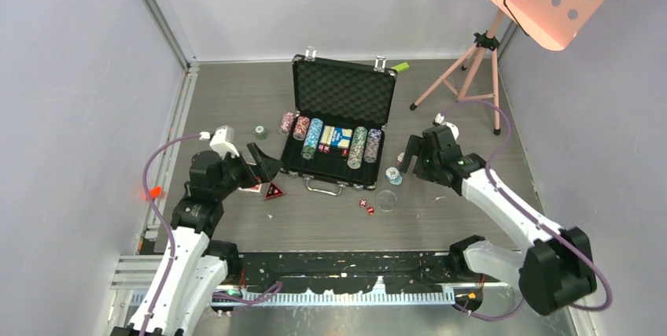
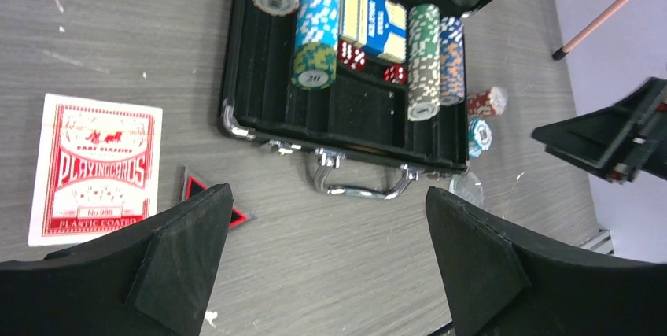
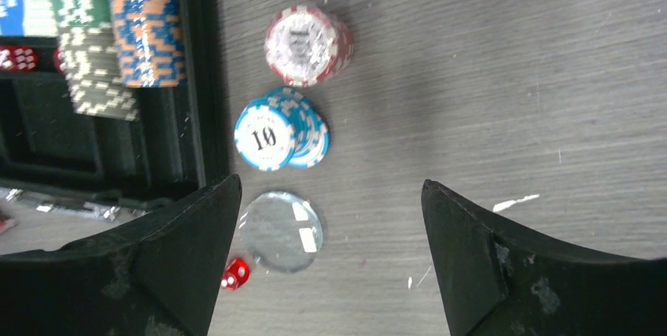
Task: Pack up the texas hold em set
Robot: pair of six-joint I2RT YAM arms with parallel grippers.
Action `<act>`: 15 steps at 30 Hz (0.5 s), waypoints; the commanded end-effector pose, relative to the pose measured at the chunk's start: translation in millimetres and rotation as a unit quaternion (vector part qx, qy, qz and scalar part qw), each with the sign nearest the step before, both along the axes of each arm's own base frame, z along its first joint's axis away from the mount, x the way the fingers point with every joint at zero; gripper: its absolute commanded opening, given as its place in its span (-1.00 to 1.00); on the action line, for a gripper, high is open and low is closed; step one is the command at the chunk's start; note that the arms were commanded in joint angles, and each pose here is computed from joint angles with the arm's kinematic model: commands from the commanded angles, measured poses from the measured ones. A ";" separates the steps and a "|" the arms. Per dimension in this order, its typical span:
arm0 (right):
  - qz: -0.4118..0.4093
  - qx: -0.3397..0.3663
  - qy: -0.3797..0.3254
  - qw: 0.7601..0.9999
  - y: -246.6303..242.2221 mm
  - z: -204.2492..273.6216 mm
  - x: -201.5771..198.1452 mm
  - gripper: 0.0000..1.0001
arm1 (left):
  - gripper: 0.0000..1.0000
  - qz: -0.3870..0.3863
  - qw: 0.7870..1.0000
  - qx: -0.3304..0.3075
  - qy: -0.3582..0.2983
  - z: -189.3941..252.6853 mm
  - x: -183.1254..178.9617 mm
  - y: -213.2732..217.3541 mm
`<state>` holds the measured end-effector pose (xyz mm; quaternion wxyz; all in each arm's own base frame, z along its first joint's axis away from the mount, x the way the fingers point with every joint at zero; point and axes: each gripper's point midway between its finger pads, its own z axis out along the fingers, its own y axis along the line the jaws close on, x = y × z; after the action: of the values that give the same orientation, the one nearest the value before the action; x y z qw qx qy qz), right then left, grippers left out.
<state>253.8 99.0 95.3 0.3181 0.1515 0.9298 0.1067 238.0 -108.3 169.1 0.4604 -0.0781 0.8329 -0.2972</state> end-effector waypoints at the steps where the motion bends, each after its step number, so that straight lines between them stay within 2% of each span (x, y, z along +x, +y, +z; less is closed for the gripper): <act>1: -0.005 -0.034 -0.041 0.999 0.3 10.1 38.1 0.79 | 0.93 -0.006 0.997 -0.026 -0.067 28.8 8.5 -5.6; 5: -0.009 -0.035 -0.044 0.998 5.2 1.7 53.7 0.76 | 0.91 -0.005 0.996 -0.028 -0.079 32.2 12.3 -5.9; 10: -0.003 -0.035 -0.025 0.999 14.0 -13.8 67.4 0.56 | 0.86 -0.005 0.997 -0.027 -0.079 31.1 19.7 -6.8; 15: -0.004 -0.033 -0.028 0.999 19.9 -18.0 82.5 0.51 | 0.83 -0.006 0.997 -0.025 -0.078 35.7 28.2 -8.0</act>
<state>305.8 108.8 57.0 0.3029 0.1412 0.9404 0.0625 255.4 -112.3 182.8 0.4935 -0.0751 0.8080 -0.3130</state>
